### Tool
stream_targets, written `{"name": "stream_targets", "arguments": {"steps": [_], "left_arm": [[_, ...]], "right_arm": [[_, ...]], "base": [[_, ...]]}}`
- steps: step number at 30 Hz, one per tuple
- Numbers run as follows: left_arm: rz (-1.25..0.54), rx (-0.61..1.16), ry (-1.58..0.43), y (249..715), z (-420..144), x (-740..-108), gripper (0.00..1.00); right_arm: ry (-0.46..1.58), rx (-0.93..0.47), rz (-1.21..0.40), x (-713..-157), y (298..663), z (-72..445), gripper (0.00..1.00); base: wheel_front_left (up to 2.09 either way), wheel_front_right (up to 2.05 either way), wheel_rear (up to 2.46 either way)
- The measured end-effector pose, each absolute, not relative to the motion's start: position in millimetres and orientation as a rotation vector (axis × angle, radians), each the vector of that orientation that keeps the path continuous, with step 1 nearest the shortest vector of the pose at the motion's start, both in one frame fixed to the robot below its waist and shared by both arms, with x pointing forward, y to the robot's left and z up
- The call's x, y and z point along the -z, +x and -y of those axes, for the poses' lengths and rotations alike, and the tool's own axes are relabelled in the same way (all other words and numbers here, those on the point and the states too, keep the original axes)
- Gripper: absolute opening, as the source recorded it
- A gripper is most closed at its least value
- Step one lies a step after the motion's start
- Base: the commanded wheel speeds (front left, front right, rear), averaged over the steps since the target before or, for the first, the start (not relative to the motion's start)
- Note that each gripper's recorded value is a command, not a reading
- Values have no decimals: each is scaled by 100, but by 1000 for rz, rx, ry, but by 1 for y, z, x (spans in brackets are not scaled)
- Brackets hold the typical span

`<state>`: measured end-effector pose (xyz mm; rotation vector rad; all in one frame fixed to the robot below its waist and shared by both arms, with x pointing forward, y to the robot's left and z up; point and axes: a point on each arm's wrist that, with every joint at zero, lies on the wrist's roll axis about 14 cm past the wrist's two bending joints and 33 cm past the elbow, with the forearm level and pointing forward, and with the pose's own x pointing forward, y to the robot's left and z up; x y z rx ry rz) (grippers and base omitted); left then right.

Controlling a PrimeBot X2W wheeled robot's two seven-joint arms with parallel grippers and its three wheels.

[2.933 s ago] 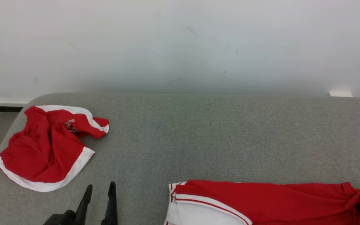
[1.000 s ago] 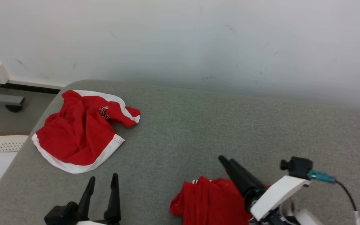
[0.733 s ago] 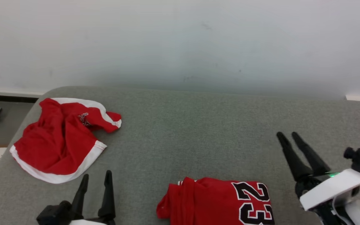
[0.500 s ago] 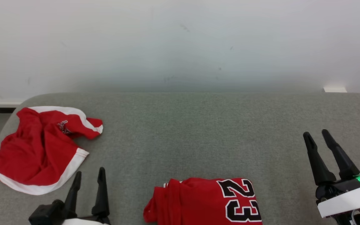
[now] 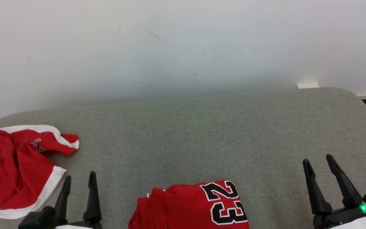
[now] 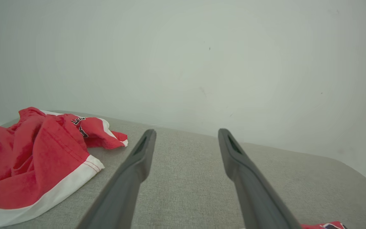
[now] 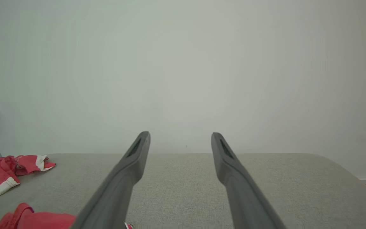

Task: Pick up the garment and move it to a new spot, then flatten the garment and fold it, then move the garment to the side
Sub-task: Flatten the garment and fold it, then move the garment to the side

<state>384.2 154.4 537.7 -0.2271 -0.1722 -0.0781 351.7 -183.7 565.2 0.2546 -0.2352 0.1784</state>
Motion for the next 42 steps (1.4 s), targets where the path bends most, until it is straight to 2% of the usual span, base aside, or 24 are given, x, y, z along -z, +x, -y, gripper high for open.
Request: {"name": "stream_targets", "arguments": {"steps": [12,17,23,30,35,39,40,41,42], "left_arm": [[174,67,-223,377,-159,-538,100],[180,68,-224,372,-160,-540,100],[188,36,-222,365,-172,-541,100],[190,-4,-219,356,-185,-539,100],[189,-46,-215,348,-199,-537,100],[187,-69,-214,342,-207,-535,100],[186,-73,-214,341,-208,-535,100],[185,-75,-214,341,-208,-534,100],[184,-77,-214,340,-209,-534,100]], "right_arm": [[277,-176,147,-536,353,173,100],[336,-258,-63,-493,352,140,100],[334,-368,-239,-471,362,103,100],[340,-423,-464,-432,363,72,100],[350,-453,-639,-399,348,53,100],[349,-471,-720,-387,342,45,100],[353,-470,-728,-386,342,45,82],[354,-472,-731,-386,342,45,45],[354,-473,-726,-387,343,44,19]], "base": [[0,0,0],[0,0,0],[0,0,0],[0,0,0],[0,0,0],[0,0,0],[0,0,0],[0,0,0],[0,0,0]]}}
